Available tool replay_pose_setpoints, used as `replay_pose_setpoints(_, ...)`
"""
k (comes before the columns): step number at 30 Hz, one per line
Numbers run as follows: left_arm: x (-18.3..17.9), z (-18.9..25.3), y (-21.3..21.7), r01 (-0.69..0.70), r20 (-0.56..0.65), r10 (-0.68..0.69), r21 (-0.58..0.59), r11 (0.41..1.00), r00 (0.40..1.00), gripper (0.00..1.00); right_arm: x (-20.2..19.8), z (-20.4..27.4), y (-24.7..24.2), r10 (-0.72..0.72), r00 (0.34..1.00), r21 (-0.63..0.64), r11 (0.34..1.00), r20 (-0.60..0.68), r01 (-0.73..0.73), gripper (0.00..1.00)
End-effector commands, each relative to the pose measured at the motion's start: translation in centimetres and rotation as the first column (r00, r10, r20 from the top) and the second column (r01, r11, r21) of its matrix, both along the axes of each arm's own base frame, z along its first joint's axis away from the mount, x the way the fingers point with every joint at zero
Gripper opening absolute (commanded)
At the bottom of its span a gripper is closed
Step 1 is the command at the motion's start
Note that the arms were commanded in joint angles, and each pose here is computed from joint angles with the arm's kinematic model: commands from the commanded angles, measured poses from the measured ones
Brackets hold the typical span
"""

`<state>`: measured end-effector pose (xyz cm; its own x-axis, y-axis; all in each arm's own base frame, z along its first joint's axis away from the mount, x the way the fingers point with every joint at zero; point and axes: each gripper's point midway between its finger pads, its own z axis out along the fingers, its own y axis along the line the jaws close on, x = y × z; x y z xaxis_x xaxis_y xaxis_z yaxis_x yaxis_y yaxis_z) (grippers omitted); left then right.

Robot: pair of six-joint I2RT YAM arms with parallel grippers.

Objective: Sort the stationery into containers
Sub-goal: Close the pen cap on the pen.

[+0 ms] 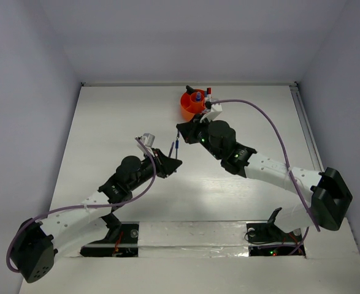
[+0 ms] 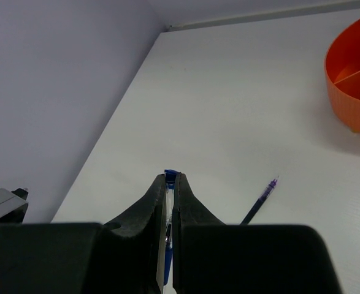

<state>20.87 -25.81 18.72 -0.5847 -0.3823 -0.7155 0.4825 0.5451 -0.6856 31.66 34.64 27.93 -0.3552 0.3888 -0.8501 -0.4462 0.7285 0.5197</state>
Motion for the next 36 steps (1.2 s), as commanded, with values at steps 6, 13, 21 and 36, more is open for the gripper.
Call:
replay_pose_setpoints(6, 1.0, 4.6, -0.2, -0.023, 0.113, 0.03, -0.062, 0.998, 0.993, 0.0, -0.9, 1.6, 0.5, 0.05, 0.999, 0.068, 0.996, 0.015, -0.051, 0.0)
replay_pose_setpoints(13, 1.6, 5.1, 0.1, -0.055, 0.124, 0.063, -0.066, 0.996, 0.99, 0.0, -1.4, 1.0, 0.0, 0.047, 0.999, 0.092, 0.995, 0.004, -0.047, 0.0)
replay_pose_setpoints(21, 2.8, 6.3, 0.7, -0.121, 0.157, 0.134, -0.089, 0.989, 0.978, 0.0, -2.9, 0.6, 0.4, 0.1, 0.995, 0.176, 0.98, -0.02, -0.095, 0.0)
replay_pose_setpoints(36, 3.7, 9.0, 2.3, -0.197, 0.281, 0.205, -0.054, 0.979, 0.938, 0.0, -6.7, -1.6, 1.6, 0.28, 0.953, 0.158, 0.953, -0.118, -0.26, 0.0)
